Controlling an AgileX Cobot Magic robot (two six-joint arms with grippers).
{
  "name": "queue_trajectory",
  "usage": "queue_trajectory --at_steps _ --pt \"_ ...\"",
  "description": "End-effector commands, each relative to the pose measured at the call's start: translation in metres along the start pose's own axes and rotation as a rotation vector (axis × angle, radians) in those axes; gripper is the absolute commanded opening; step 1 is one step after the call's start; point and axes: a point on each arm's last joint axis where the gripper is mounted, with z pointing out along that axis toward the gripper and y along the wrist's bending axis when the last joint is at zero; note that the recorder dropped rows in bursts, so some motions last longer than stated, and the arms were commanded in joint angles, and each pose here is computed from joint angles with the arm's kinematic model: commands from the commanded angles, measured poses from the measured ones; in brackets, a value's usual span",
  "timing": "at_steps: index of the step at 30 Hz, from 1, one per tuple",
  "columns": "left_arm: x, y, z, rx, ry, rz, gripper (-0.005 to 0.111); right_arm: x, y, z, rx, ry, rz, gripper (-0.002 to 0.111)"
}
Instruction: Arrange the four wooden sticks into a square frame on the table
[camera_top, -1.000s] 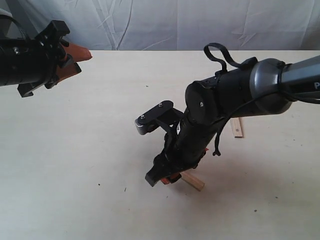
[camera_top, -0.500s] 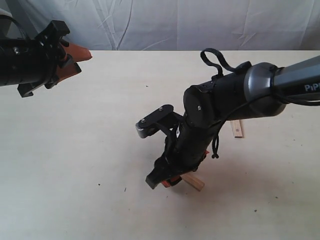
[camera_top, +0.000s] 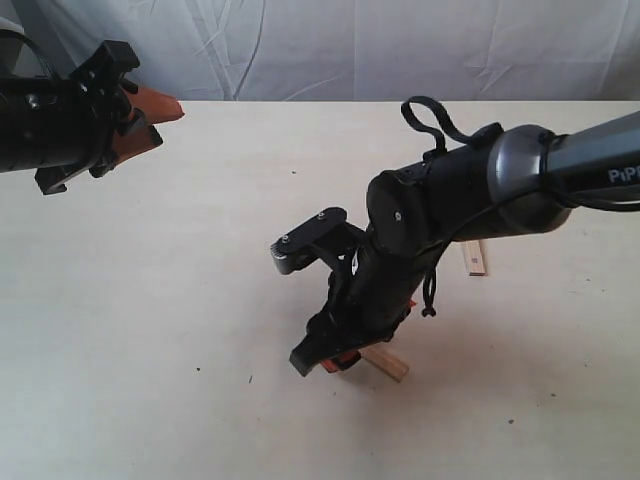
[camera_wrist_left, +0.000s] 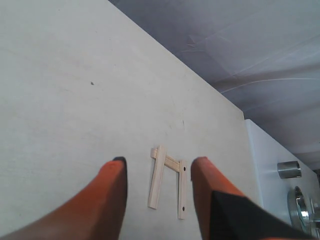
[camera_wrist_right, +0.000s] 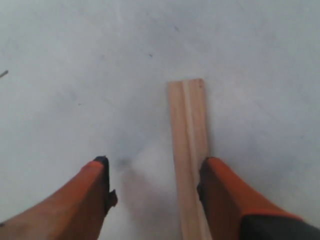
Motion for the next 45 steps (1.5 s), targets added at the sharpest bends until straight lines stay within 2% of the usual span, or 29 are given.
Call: queue_trajectory --at_steps 1,9,16,38,45 --pt "0.001 0.001 0.0 0.0 -0.001 -0.006 0.042 0.001 -0.003 0.008 0.011 0.005 -0.002 0.054" --pt "0.001 0.001 0.0 0.002 -0.002 0.006 0.042 0.003 -0.007 0.02 0.039 0.032 -0.042 0.054" --pt "0.001 0.001 0.0 0.002 -0.002 0.015 0.042 -0.005 -0.003 -0.013 0.038 -0.072 -0.042 0.054" --pt "0.001 0.001 0.0 0.005 0.0 0.015 0.042 0.002 -0.008 0.023 0.046 0.016 -0.006 0.054" --pt "0.001 0.001 0.0 0.005 0.0 0.015 0.042 -0.003 -0.004 -0.003 0.042 -0.051 -0.007 0.054"
